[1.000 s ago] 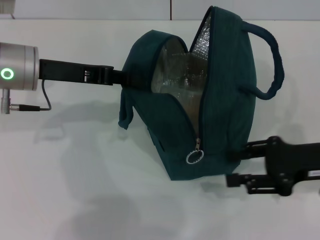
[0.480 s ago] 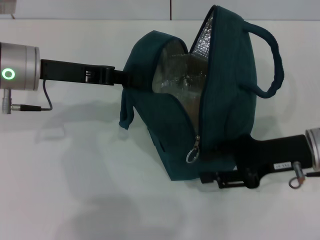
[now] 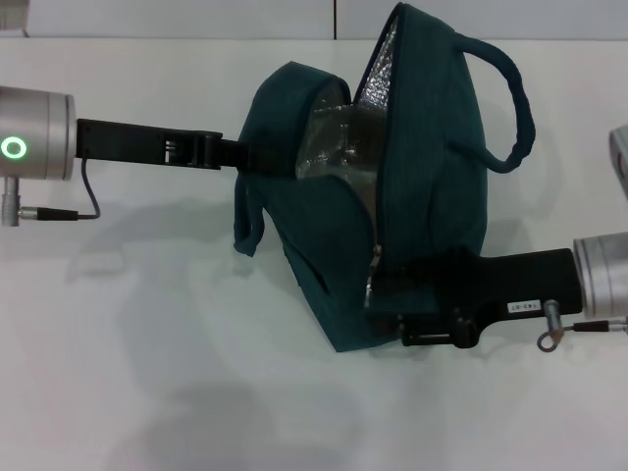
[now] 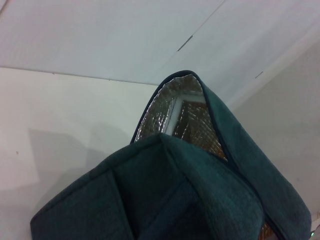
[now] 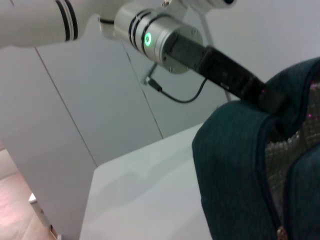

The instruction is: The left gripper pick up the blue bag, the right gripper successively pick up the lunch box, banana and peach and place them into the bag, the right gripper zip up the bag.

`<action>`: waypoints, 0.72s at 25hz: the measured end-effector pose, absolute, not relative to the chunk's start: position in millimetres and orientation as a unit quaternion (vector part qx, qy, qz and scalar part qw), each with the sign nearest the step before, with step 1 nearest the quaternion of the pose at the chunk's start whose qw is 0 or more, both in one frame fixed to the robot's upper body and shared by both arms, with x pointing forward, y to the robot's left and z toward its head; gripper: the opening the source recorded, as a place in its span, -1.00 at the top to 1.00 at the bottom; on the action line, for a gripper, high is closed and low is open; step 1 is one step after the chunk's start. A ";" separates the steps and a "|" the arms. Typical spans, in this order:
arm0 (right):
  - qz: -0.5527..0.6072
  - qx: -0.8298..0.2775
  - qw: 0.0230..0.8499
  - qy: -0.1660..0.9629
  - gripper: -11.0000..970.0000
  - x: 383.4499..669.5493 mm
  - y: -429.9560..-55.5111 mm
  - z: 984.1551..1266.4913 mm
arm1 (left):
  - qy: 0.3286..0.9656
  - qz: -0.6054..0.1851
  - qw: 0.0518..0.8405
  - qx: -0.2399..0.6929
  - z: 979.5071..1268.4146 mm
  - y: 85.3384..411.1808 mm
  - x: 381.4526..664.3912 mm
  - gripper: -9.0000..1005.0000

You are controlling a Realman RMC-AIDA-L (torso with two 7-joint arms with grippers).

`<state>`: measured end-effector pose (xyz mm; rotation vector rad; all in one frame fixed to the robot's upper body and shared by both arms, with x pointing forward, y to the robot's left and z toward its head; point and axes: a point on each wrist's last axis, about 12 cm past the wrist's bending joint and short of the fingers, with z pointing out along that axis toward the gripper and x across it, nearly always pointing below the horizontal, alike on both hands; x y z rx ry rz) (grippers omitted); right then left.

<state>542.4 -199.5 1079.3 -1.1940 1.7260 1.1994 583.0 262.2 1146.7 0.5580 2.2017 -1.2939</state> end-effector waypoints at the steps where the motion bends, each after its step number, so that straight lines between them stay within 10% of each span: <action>1: 0.461 -0.464 0.353 0.669 -0.03 542.6 -197.9 1078.4 | 0.813 -0.478 0.261 0.206 1146.7 262.2 582.9 0.73; 18: 0.459 -0.421 0.374 0.687 0.37 540.9 -205.1 1071.6 | 0.813 -0.478 0.261 0.206 1147.4 261.7 583.5 0.70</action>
